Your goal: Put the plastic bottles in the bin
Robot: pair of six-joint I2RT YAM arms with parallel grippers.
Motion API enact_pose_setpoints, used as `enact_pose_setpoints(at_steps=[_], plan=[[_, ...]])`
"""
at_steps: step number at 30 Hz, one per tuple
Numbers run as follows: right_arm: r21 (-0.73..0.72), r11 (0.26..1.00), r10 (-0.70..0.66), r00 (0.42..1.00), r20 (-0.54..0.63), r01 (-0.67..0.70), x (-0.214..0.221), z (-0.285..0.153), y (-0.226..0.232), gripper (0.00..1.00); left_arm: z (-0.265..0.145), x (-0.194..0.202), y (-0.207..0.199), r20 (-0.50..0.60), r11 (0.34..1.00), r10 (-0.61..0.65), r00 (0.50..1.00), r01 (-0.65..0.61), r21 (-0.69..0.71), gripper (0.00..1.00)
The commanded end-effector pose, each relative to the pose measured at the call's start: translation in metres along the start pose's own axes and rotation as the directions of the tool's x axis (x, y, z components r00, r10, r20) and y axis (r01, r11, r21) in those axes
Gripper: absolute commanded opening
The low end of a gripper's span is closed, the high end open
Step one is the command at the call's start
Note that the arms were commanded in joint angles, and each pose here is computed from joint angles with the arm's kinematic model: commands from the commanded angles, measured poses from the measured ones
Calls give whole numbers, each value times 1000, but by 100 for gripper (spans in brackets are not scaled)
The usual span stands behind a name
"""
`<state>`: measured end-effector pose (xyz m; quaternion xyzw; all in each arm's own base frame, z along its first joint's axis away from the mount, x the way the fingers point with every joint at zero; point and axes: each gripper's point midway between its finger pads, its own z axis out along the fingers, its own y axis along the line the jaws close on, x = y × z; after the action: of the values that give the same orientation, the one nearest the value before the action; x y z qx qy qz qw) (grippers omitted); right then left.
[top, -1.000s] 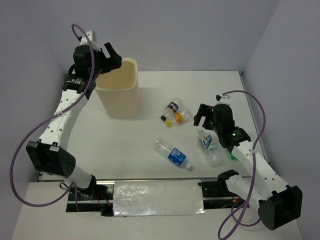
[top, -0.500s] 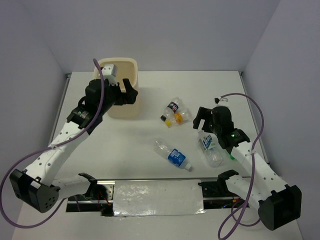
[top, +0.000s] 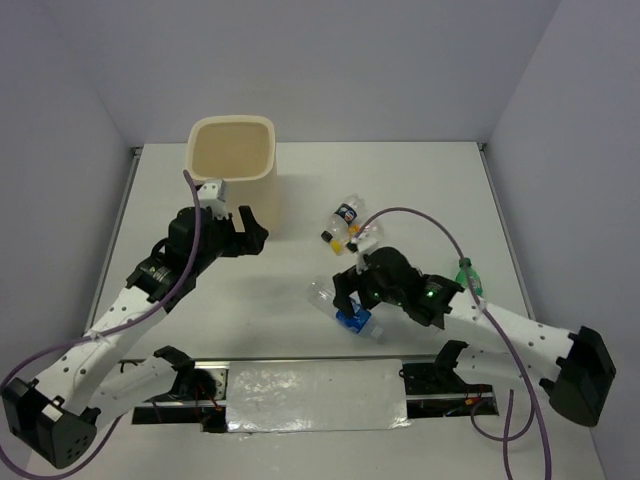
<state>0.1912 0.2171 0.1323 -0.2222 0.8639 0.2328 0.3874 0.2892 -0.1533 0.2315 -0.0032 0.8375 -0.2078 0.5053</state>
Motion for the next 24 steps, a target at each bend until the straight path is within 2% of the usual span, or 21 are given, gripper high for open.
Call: enact_pose_setpoints(at_steps=[1,4,8,10,13,14,16,17,19,20,24], plan=[[-41,997,-76,990,-120,72,35,20,23,100,-9,1,10,30,997,-51,998,53,-53,99],[-17,995,-99,979,-178,98,50,38,27,100,-20,2,22,55,991,-86,995,91,-102,99],[137,985,-73,974,-213,103,55,59,4,100,-31,2,37,95,974,-127,987,143,-175,99],[168,979,-77,974,-214,114,53,66,0,100,-38,2,44,116,966,-139,984,160,-201,99],[192,973,-90,977,-194,128,48,78,-2,89,-46,3,58,156,946,-152,976,190,-262,99],[206,971,-86,979,-183,124,42,82,-2,75,-48,5,65,165,933,-166,972,209,-293,99],[214,969,-86,983,-164,120,32,82,1,64,-53,6,70,187,920,-188,964,239,-311,99],[209,971,-84,986,-143,113,21,82,5,55,-57,3,78,217,900,-196,956,263,-347,99],[175,978,-105,991,-82,118,-4,74,14,49,-65,7,90,241,866,-216,946,300,-401,99],[153,982,-107,994,-15,108,-31,69,25,47,-69,7,97,271,843,-227,936,327,-426,99],[70,993,-113,964,241,99,-132,41,58,48,-69,6,95,290,847,-243,926,348,-401,99]])
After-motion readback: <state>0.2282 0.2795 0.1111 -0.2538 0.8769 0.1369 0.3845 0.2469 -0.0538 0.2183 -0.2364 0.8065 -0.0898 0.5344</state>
